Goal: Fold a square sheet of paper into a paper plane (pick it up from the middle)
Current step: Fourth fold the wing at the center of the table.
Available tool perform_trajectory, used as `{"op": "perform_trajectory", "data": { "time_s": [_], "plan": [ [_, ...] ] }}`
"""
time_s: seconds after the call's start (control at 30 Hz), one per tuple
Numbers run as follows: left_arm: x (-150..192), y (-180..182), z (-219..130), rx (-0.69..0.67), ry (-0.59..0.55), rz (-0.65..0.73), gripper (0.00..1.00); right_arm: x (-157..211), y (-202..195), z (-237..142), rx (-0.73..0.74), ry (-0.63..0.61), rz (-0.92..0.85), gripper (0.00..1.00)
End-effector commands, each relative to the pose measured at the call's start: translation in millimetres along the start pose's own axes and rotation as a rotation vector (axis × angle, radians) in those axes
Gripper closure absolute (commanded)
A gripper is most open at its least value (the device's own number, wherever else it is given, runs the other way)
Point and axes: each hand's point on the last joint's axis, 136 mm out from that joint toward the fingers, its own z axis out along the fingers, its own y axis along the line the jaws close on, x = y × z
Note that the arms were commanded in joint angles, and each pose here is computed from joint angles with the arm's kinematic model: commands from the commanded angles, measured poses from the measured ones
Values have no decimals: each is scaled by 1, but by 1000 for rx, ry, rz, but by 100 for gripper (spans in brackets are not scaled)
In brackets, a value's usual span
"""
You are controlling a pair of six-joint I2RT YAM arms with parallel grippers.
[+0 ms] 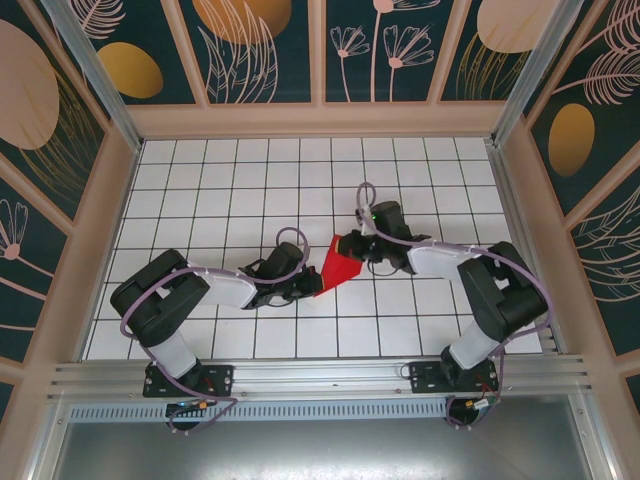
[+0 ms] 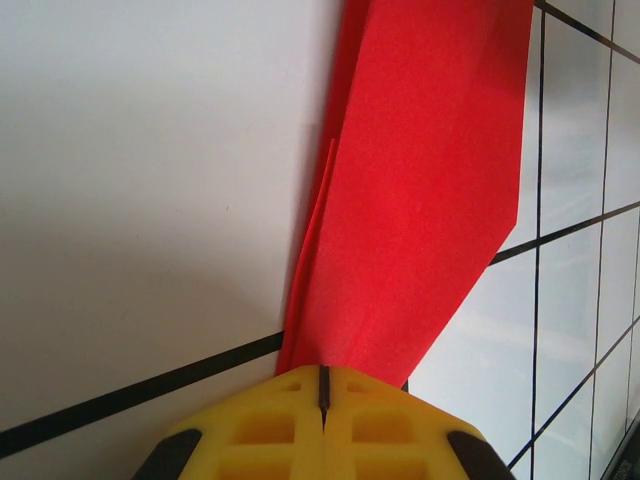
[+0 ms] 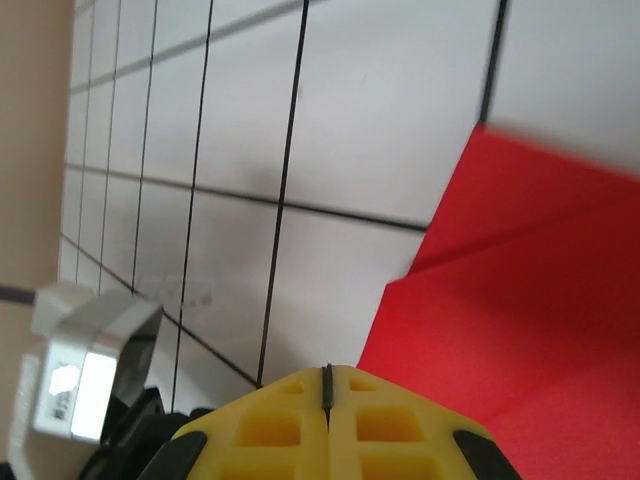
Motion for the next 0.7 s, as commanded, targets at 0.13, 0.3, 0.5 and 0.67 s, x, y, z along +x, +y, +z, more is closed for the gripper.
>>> {"op": "perform_trajectory", "data": {
  "time_s": [0.13, 0.3, 0.5, 0.67],
  "plan": [
    [33, 50, 2, -174, 112, -33, 100, 13, -19, 33, 45, 81, 33, 98],
    [34, 52, 1, -176, 115, -35, 100, -10, -72, 24, 114, 37, 138, 98],
    [33, 47, 2, -158, 117, -23, 100, -63, -130, 0, 233, -80, 227, 98],
    [26, 35, 2, -130, 106, 4, 100, -89, -110, -18, 224, -146, 196, 97]
  ]
}}
